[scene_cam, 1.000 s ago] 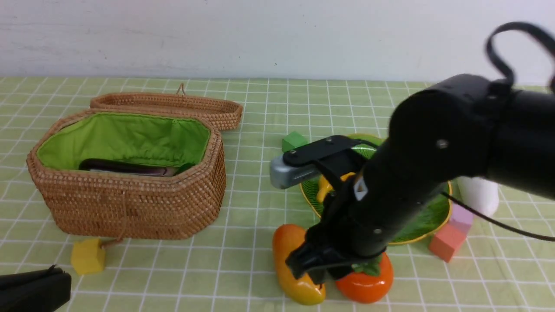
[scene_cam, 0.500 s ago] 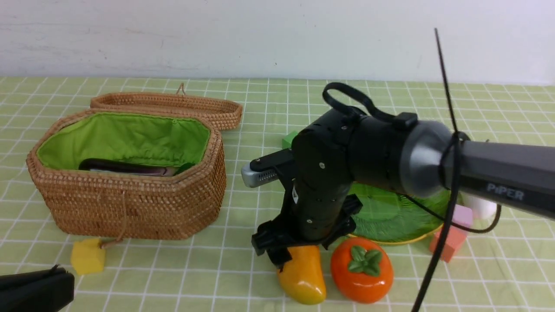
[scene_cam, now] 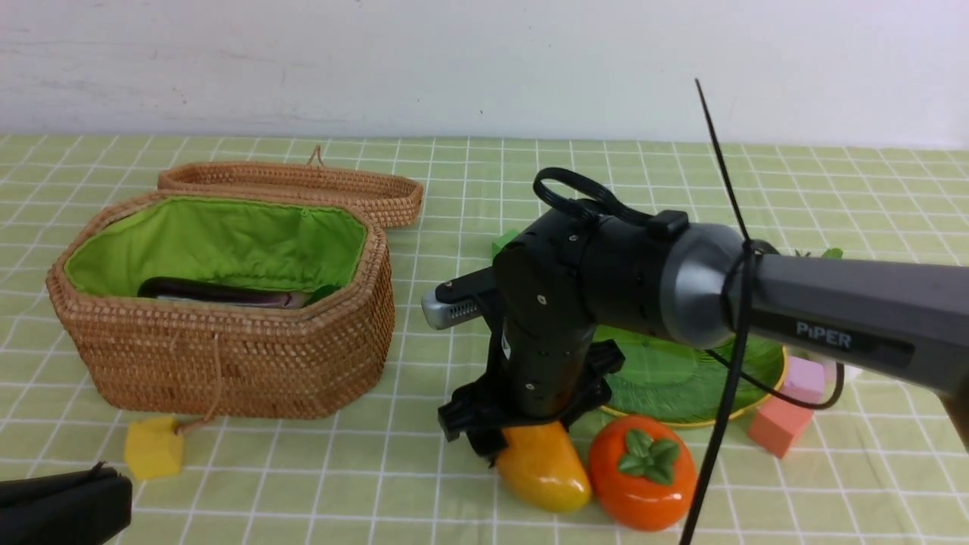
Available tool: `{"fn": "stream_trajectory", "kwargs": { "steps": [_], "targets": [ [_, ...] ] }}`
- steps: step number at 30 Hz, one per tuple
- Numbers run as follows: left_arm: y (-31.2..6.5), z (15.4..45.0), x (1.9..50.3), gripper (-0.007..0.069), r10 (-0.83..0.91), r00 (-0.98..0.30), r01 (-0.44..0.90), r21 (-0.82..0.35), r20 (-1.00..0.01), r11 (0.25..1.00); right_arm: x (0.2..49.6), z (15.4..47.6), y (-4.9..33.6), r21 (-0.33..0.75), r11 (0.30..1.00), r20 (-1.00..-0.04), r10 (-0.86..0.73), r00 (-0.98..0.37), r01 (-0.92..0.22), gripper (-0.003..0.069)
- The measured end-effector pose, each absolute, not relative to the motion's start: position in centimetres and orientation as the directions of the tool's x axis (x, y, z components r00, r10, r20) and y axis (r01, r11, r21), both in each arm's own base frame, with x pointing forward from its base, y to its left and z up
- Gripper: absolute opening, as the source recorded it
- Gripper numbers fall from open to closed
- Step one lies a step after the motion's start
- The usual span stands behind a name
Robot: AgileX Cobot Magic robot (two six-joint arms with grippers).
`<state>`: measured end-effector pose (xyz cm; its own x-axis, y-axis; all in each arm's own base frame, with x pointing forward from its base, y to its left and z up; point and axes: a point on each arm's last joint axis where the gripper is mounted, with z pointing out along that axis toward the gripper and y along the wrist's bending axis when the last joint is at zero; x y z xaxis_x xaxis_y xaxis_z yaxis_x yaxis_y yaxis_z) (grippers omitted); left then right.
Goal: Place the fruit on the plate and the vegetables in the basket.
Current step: Use the right arm to grab a mango and put it into the right plate
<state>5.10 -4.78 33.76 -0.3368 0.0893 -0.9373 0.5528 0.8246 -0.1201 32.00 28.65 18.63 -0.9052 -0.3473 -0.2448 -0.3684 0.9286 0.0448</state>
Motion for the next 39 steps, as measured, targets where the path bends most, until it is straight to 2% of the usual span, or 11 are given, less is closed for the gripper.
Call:
{"fn": "stream_trajectory", "kwargs": {
  "steps": [14, 19, 22, 27, 31, 33, 39],
  "targets": [
    [-4.8, 33.8, 5.0, -0.0013, 0.084, -0.332, 0.555, -0.122, -0.940, 0.823, 32.0, 18.8, 28.7, 0.042, 0.900, -0.241, -0.412, -0.879, -0.434, 0.0597],
    [-4.8, 33.8, 4.9, -0.0013, 0.083, -0.331, 0.555, -0.123, -0.940, 0.823, 31.8, 19.5, 29.2, 0.093, 0.901, -0.224, -0.395, -0.891, -0.423, 0.0594],
    [-4.8, 33.8, 4.9, -0.0013, 0.083, -0.330, 0.555, -0.122, -0.940, 0.823, 31.5, 20.5, 29.7, 0.124, 0.900, -0.213, -0.387, -0.897, -0.418, 0.0594],
    [-4.8, 33.8, 4.9, -0.0013, 0.086, -0.329, 0.556, -0.119, -0.941, 0.822, 31.8, 24.6, 29.1, 0.120, 0.886, -0.284, -0.401, -0.871, -0.448, 0.0594],
    [-4.8, 33.8, 4.9, -0.0013, 0.118, -0.307, 0.570, -0.083, -0.944, 0.818, 32.9, 27.3, 26.0, 0.070, 0.911, -0.312, -0.367, -0.876, -0.407, 0.0594],
    [-4.9, 33.8, 4.8, -0.0013, 0.174, -0.276, 0.603, -0.029, -0.945, 0.798, 34.6, 28.7, 22.2, 0.023, 0.944, -0.326, -0.305, -0.895, -0.330, 0.0594],
    [-5.5, 34.6, 4.6, -0.0013, 0.171, -0.166, 0.666, 0.017, -0.971, 0.746, 39.3, 27.8, 15.4, 0.029, 0.988, -0.381, -0.127, -0.916, -0.149, 0.0594]
  ]
}}
